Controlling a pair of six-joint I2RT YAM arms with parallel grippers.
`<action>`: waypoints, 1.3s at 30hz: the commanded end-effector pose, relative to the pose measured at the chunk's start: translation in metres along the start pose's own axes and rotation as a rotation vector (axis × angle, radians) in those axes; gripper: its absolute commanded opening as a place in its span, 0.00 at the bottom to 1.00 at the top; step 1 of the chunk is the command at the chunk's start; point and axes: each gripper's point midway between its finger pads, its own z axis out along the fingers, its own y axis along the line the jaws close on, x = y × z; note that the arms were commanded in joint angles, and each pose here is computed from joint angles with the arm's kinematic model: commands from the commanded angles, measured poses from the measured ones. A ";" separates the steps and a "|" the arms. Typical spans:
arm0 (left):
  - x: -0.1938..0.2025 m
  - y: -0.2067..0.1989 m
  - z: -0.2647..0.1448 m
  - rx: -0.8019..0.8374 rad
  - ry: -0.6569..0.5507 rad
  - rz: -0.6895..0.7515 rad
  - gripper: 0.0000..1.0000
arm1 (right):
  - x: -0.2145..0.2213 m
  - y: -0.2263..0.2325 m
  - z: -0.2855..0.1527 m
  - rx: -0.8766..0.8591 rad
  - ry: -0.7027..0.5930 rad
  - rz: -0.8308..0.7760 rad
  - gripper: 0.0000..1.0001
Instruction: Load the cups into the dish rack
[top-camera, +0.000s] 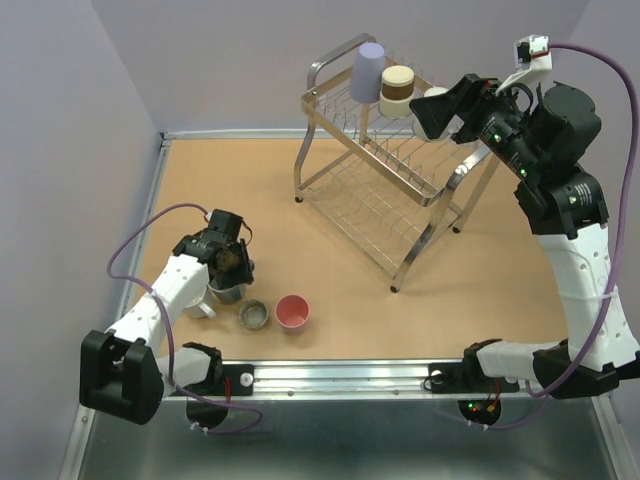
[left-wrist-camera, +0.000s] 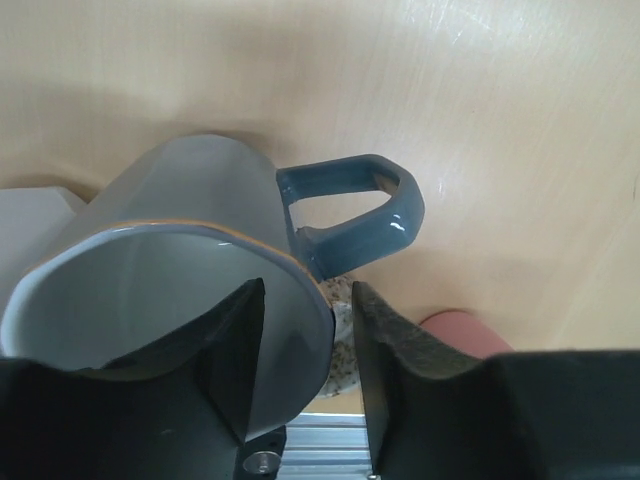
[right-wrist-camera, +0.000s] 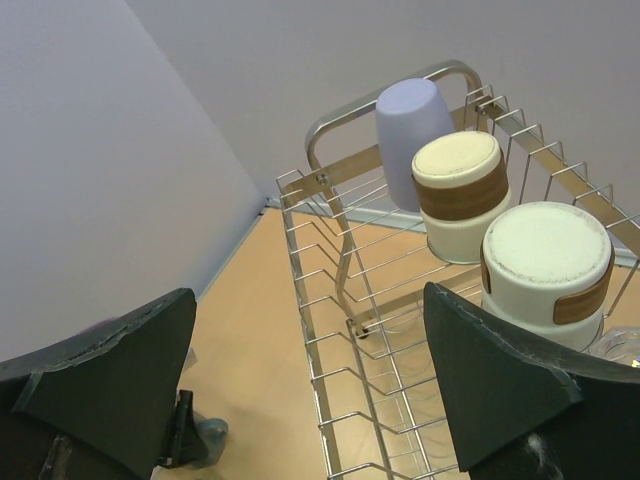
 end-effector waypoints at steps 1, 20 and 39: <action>0.008 -0.001 0.005 -0.004 0.025 0.029 0.37 | -0.019 0.007 -0.007 -0.018 -0.076 -0.036 1.00; -0.107 -0.094 -0.117 0.350 -0.272 0.036 0.00 | -0.030 0.013 0.001 -0.041 -0.107 0.004 1.00; -0.198 -0.176 -0.488 2.123 -0.698 -0.233 0.00 | -0.088 0.107 0.042 -0.693 -0.268 0.471 1.00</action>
